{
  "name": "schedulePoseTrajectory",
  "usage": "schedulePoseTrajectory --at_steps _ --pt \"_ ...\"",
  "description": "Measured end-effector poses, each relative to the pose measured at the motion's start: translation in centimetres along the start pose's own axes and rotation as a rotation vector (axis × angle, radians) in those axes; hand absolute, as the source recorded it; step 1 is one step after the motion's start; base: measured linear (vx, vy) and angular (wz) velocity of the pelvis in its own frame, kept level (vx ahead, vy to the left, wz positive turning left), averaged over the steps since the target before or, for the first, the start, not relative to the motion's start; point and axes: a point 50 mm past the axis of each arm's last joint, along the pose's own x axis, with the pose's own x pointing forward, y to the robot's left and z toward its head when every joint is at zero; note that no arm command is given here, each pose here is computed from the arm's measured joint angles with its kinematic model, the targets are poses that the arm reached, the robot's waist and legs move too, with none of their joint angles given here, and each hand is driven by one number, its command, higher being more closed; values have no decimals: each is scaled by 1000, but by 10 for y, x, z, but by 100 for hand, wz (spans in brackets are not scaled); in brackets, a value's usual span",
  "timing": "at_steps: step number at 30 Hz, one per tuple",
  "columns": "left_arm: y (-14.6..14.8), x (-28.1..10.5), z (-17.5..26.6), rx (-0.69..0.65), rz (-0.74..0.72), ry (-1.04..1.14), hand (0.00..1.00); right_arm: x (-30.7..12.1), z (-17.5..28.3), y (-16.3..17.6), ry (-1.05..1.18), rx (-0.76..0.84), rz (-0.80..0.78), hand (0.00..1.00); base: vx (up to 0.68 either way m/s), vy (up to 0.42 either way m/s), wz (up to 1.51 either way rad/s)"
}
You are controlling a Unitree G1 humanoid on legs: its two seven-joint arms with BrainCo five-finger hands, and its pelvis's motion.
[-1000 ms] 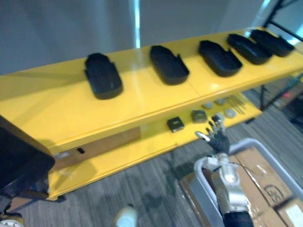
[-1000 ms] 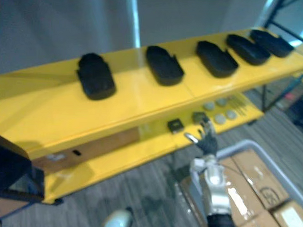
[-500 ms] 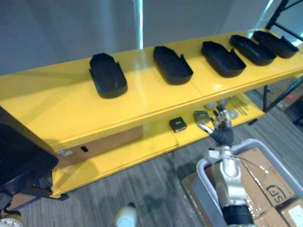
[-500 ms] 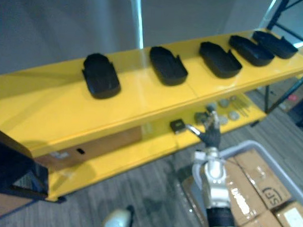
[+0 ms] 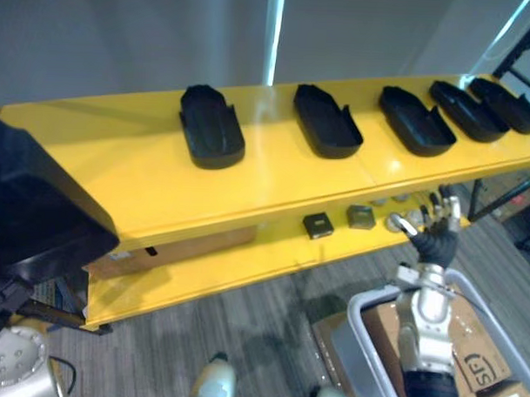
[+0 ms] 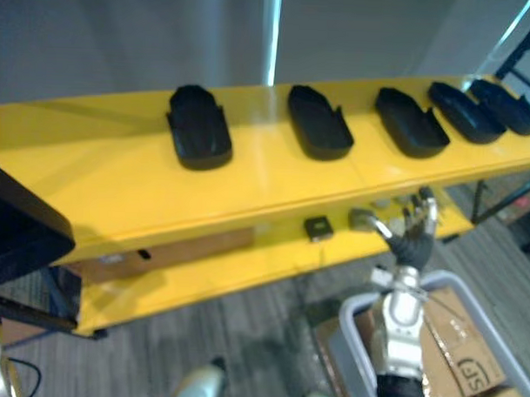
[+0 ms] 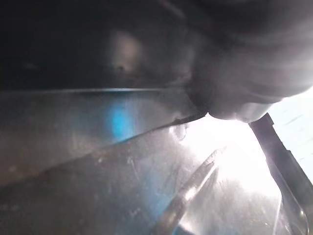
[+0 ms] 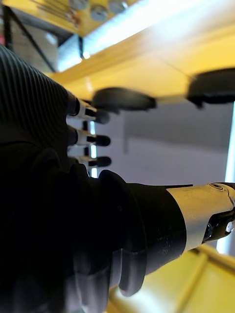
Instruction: Walk over and take plastic housings, then place them on the shelf
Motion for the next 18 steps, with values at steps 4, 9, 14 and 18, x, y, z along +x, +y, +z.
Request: schedulePoseTrajectory --at_steps 4,9,14,18 --pt "6 -26 -1 -19 -22 114 100 -4 8 -32 -27 -34 -162 0 177 -351 62" --pt "-6 -29 10 -110 -49 84 100 -13 4 -45 -14 -100 -225 0 159 -113 36" --pt "-6 -31 2 -85 -34 121 100 -36 -12 -45 62 -138 -159 0 22 41 -5" --pt "-4 -34 -10 -29 -22 183 100 -66 -39 -42 204 -139 -119 0 -31 34 -4"
